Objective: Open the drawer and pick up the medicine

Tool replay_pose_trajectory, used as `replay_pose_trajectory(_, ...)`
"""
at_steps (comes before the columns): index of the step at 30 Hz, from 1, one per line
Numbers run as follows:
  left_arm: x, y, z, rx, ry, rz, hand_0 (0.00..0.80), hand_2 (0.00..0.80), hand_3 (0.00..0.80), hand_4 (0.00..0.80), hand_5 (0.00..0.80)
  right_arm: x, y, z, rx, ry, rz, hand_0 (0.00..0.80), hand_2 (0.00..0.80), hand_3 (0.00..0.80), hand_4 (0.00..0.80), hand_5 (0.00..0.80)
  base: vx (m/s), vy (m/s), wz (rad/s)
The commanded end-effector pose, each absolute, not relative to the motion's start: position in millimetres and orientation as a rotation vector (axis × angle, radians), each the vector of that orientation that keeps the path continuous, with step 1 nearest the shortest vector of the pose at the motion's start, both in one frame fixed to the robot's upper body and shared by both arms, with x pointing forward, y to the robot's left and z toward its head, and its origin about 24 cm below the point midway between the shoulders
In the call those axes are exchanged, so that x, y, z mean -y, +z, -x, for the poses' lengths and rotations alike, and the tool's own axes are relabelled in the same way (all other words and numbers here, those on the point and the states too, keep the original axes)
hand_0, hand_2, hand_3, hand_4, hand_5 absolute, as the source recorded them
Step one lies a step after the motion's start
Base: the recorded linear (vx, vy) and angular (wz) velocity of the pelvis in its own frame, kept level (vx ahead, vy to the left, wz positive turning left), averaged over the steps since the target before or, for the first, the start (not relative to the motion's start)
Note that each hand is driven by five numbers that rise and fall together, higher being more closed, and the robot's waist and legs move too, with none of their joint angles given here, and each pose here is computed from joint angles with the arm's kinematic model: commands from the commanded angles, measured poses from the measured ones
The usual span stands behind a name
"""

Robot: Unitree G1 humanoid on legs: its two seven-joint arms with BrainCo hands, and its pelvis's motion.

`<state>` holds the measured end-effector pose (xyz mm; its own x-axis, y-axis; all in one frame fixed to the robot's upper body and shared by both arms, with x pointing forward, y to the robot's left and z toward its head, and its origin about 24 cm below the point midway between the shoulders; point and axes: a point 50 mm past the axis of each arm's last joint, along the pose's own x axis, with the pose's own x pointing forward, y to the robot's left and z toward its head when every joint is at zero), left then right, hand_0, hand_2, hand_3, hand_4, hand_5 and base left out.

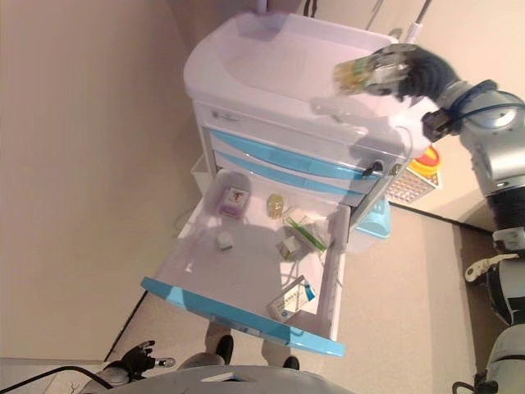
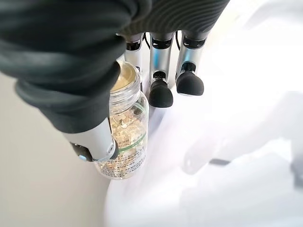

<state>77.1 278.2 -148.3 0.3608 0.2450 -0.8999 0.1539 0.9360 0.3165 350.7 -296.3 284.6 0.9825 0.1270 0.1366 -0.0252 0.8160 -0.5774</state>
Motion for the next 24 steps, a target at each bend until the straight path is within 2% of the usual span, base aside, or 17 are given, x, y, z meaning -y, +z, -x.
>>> replay_pose_trajectory(1, -288.3, -148.5, -65.0, -1.271, 0.071, -0.406, 0.000, 0.000, 0.000, 0.000, 0.000, 320.5, 352.1, -338.3, 0.286, -0.189, 0.772, 0.800, 0.800, 0.800, 0.800, 0.800, 0.000, 0.000, 0.00)
replay_pose_trajectory(6, -291.5, -147.5, -63.6, -1.291, 0.064, -0.422, 0.000, 0.000, 0.000, 0.000, 0.000, 324.7, 390.2, -338.8, 0.223, -0.401, 1.152, 0.800, 0.800, 0.800, 0.800, 0.800, 0.006, 0.003, 0.00)
replay_pose_trajectory(15, -292.5, -144.4, -73.1, -1.257, 0.040, -0.445, 0.000, 0.000, 0.000, 0.000, 0.000, 311.7, 402.2, -352.8, 0.091, -0.423, 1.349, 0.800, 0.800, 0.800, 0.800, 0.800, 0.002, -0.004, 0.15)
replay_pose_trajectory(24, -298.8, -138.8, -80.3, -1.214, 0.053, -0.451, 0.000, 0.000, 0.000, 0.000, 0.000, 320.6, 403.5, -350.3, -0.038, -0.471, 1.473, 0.800, 0.800, 0.800, 0.800, 0.800, -0.016, -0.018, 0.21)
